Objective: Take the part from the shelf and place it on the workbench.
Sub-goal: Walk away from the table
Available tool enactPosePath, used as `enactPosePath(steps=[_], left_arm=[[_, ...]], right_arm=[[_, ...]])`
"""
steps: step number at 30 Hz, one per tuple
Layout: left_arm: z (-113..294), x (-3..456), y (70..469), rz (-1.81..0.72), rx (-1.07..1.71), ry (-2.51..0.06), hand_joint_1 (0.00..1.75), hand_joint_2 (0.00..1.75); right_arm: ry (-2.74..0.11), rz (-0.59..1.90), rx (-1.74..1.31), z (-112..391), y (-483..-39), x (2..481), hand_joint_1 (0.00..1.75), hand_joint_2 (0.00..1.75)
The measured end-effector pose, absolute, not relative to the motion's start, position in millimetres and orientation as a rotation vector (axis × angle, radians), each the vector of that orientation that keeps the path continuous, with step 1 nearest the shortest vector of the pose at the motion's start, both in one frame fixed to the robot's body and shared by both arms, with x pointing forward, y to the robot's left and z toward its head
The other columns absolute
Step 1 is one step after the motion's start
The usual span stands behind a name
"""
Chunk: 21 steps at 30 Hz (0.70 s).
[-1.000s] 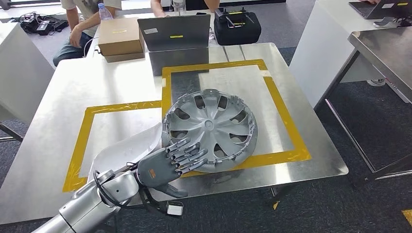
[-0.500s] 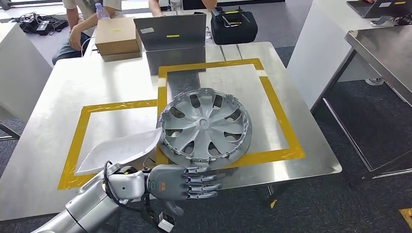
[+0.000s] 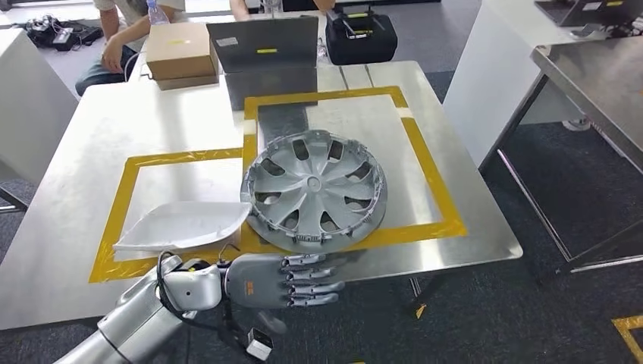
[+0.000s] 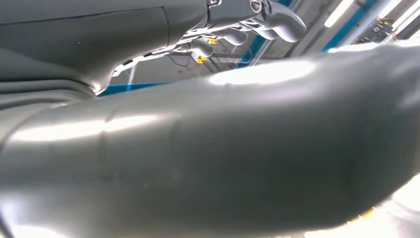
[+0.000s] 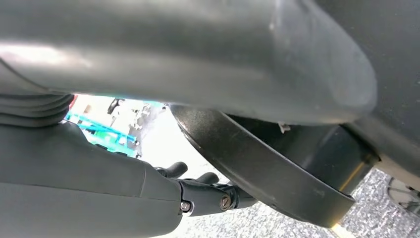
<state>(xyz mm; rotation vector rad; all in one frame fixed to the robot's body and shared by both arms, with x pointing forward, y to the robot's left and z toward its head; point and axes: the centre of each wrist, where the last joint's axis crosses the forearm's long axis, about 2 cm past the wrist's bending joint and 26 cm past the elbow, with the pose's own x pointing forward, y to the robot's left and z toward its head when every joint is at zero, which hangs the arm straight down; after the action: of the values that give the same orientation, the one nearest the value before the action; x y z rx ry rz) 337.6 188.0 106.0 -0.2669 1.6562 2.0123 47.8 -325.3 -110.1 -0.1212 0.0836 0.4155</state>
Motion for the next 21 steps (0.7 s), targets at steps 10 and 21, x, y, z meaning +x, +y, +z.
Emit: enactPosePath(steps=[10,21], left_arm=[[107.8,337.1,184.2,1.997,-0.279,1.679,0.0,0.0],[111.2,340.4,185.2,1.991,-0.308,1.701,0.0,0.0]], right_arm=[[0.082,0.408,-0.123,-109.9,-326.8,48.9,0.0,0.0],[0.086,0.403,-0.118,-110.3,-324.8,46.5,0.0,0.0]])
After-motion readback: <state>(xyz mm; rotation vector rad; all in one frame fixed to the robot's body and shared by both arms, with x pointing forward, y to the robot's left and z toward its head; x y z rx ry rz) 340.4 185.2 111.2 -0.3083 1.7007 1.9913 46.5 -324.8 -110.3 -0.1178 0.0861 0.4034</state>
